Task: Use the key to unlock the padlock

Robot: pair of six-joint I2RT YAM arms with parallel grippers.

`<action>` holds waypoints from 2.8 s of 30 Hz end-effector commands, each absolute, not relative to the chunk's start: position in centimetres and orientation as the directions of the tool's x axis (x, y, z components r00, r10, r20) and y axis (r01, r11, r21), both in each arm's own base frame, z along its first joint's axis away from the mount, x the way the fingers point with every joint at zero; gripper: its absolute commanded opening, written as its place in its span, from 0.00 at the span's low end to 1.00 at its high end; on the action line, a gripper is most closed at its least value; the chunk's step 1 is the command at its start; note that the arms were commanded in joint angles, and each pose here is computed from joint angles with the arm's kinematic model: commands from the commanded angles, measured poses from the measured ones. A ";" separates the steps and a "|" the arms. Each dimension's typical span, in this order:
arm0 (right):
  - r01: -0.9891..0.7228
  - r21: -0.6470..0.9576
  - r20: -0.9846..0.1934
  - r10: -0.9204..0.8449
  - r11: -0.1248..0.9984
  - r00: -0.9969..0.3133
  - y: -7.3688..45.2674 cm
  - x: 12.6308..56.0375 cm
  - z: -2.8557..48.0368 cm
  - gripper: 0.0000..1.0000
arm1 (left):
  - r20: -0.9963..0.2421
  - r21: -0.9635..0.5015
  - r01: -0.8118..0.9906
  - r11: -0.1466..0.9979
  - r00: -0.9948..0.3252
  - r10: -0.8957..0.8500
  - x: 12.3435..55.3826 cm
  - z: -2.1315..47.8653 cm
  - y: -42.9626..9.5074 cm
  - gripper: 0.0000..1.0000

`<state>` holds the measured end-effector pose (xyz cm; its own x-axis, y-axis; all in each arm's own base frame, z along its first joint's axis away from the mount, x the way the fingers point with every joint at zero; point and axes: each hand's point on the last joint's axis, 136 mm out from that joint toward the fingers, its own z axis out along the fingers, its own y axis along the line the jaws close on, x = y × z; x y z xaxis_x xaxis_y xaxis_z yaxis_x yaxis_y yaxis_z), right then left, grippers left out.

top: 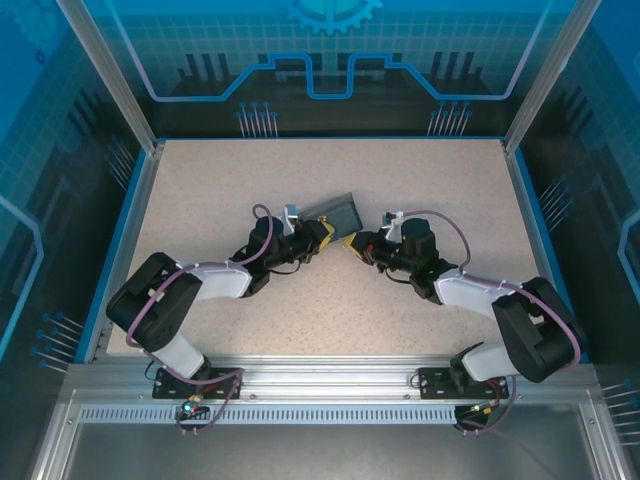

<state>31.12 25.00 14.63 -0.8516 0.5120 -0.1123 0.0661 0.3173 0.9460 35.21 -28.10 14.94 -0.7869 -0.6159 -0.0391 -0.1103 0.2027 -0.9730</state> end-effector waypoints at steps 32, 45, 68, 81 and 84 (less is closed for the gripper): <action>0.054 0.955 -0.118 0.536 0.293 -0.836 26.3 33.2 15.5 0.00 | -0.078 -0.992 -0.002 0.129 -0.788 -0.610 36.2 18.5 -28.7 0.00; 0.036 0.958 -0.125 0.529 0.283 -0.839 26.7 33.4 16.2 0.00 | -0.080 -0.991 -0.001 0.132 -0.791 -0.607 36.2 18.3 -28.8 0.00; 0.036 0.944 -0.154 0.534 0.329 -0.831 25.7 33.2 16.3 0.00 | -0.080 -0.991 -0.003 0.132 -0.785 -0.615 36.4 18.2 -28.7 0.00; 0.025 0.948 -0.156 0.530 0.318 -0.833 26.1 33.6 16.9 0.00 | -0.082 -0.991 0.001 0.132 -0.787 -0.612 36.4 18.4 -28.8 0.00; 0.028 0.950 -0.149 0.531 0.310 -0.834 26.2 33.7 16.8 0.00 | -0.080 -0.992 0.001 0.128 -0.786 -0.612 36.5 18.5 -28.8 0.00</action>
